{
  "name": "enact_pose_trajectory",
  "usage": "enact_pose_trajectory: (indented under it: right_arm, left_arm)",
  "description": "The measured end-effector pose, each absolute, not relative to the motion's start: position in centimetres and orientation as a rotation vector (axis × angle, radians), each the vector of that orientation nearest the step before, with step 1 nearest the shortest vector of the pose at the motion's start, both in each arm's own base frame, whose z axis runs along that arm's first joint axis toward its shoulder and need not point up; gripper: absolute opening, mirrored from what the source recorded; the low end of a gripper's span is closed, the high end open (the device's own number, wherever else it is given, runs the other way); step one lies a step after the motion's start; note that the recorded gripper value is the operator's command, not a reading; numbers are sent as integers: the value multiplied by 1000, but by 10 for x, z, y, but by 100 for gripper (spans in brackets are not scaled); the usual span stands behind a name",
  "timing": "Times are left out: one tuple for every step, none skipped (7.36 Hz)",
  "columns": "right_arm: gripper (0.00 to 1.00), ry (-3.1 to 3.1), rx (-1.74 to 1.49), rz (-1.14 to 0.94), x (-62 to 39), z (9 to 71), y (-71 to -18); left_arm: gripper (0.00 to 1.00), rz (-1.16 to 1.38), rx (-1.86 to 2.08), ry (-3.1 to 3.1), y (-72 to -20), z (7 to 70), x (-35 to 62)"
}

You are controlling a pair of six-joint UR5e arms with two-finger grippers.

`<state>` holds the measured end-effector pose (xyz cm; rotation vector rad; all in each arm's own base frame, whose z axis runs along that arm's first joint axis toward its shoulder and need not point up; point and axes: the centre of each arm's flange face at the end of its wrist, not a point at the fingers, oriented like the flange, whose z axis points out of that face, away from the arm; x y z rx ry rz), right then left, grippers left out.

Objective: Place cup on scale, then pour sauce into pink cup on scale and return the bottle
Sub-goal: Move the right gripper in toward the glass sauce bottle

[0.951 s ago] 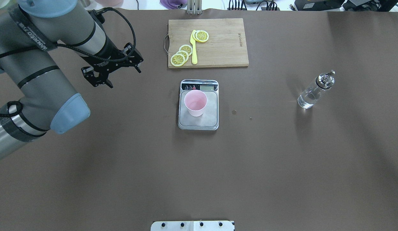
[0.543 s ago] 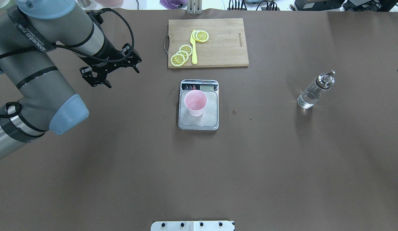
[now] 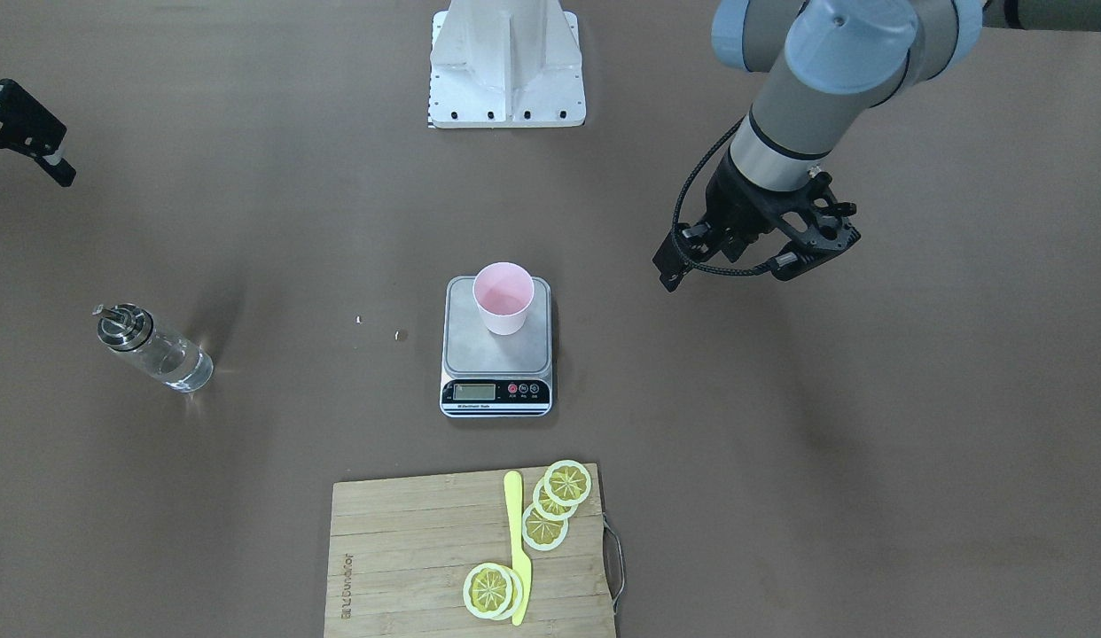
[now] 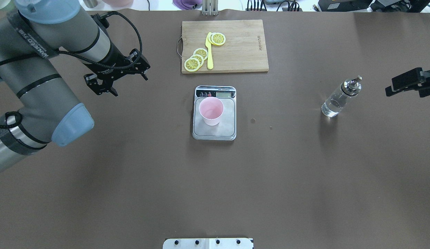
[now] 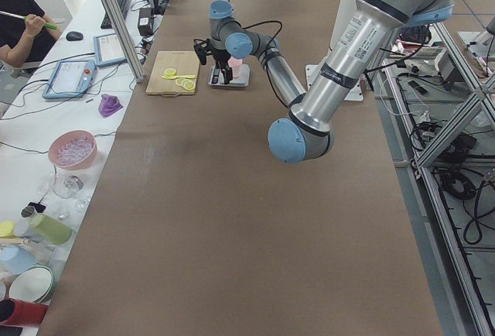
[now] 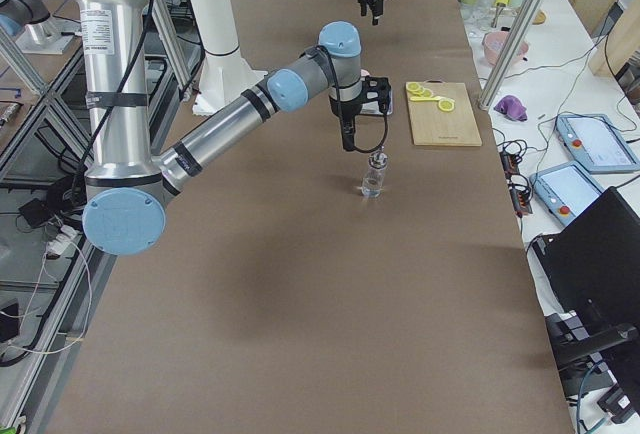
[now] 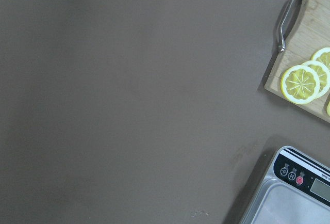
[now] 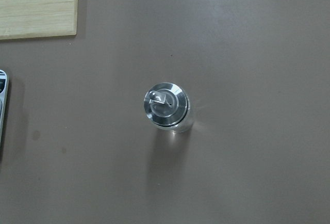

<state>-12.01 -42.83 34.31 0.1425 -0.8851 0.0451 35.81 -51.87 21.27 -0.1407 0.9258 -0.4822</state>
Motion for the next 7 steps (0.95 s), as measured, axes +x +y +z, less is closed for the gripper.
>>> enact_pose_trajectory:
  right_arm:
    - [100, -879, 137, 61, -135, 335, -420]
    - [100, -863, 137, 79, -150, 329, -412]
    - [100, -843, 140, 94, -166, 327, -406]
    - [100, -829, 142, 106, -178, 326, -401]
    - [100, -822, 144, 122, -189, 324, -395]
    - [100, -817, 153, 140, -201, 321, -389]
    - [100, -808, 165, 155, -212, 319, -384]
  left_arm:
    - [99, -482, -141, 925, -519, 213, 358]
    - [98, -482, -141, 925, -519, 213, 359]
    - [99, -482, -137, 924, -519, 213, 359]
    - [99, -481, -127, 921, -519, 214, 360]
    - [99, -472, -118, 918, -520, 216, 363]
    - [99, -465, -114, 916, -520, 220, 365]
    - [99, -463, -114, 912, -519, 224, 366]
